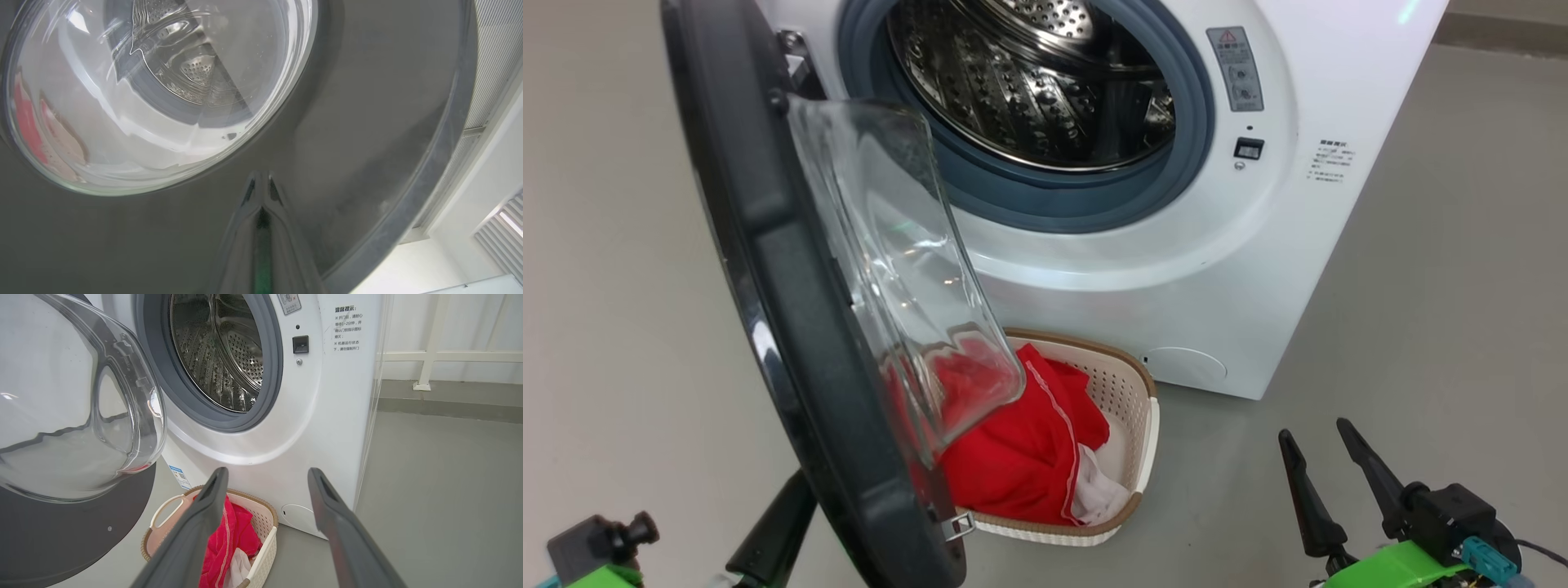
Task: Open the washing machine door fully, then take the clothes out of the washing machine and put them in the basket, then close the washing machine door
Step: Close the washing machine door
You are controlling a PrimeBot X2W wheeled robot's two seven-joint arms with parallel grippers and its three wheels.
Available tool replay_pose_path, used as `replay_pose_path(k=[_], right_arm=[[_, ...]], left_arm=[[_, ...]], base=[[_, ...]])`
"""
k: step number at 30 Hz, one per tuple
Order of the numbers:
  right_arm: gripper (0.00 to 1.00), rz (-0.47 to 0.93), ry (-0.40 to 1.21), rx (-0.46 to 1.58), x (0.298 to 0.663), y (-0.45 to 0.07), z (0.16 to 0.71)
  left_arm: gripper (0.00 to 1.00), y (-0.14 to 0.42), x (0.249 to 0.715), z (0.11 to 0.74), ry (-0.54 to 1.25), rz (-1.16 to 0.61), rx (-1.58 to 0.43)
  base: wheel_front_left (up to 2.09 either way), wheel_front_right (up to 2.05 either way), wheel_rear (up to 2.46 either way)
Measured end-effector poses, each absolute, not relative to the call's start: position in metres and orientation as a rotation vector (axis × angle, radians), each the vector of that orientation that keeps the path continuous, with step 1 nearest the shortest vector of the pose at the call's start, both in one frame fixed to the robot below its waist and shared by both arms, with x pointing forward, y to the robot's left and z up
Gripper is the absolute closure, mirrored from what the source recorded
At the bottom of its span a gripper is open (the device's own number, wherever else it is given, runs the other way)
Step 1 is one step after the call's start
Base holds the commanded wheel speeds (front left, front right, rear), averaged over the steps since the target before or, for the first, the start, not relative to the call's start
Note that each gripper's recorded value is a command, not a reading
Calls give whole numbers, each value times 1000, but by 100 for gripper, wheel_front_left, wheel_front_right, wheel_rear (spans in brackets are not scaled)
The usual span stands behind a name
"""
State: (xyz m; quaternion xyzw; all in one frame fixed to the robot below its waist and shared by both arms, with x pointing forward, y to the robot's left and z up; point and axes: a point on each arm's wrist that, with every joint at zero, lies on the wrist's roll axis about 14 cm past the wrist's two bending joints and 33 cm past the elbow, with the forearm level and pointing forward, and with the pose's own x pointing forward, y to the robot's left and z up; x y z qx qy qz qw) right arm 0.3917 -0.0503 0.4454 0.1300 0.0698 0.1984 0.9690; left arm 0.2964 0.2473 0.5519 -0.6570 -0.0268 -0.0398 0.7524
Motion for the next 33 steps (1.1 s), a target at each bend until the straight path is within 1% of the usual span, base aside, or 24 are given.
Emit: replay_pose_path(k=[4, 11, 20, 29, 33], right_arm=[[0, 387, 141, 266, 395, -54, 444], [0, 355, 136, 271, 399, -64, 443], [0, 302, 110, 277, 409, -81, 448], [0, 212, 100, 284, 416, -111, 445], [0, 163, 111, 288, 414, -127, 440]], left_arm=[[100, 233, 301, 548, 20, -151, -1436], [100, 206, 324, 553, 82, -251, -1406], [100, 164, 372, 574, 113, -402, -1345], [100, 131, 428, 588, 100, -476, -1274], [100, 116, 450, 590, 102, -502, -1249]], base=[[0, 0, 0], [0, 0, 0], [0, 0, 0], [0, 0, 0], [0, 0, 0]])
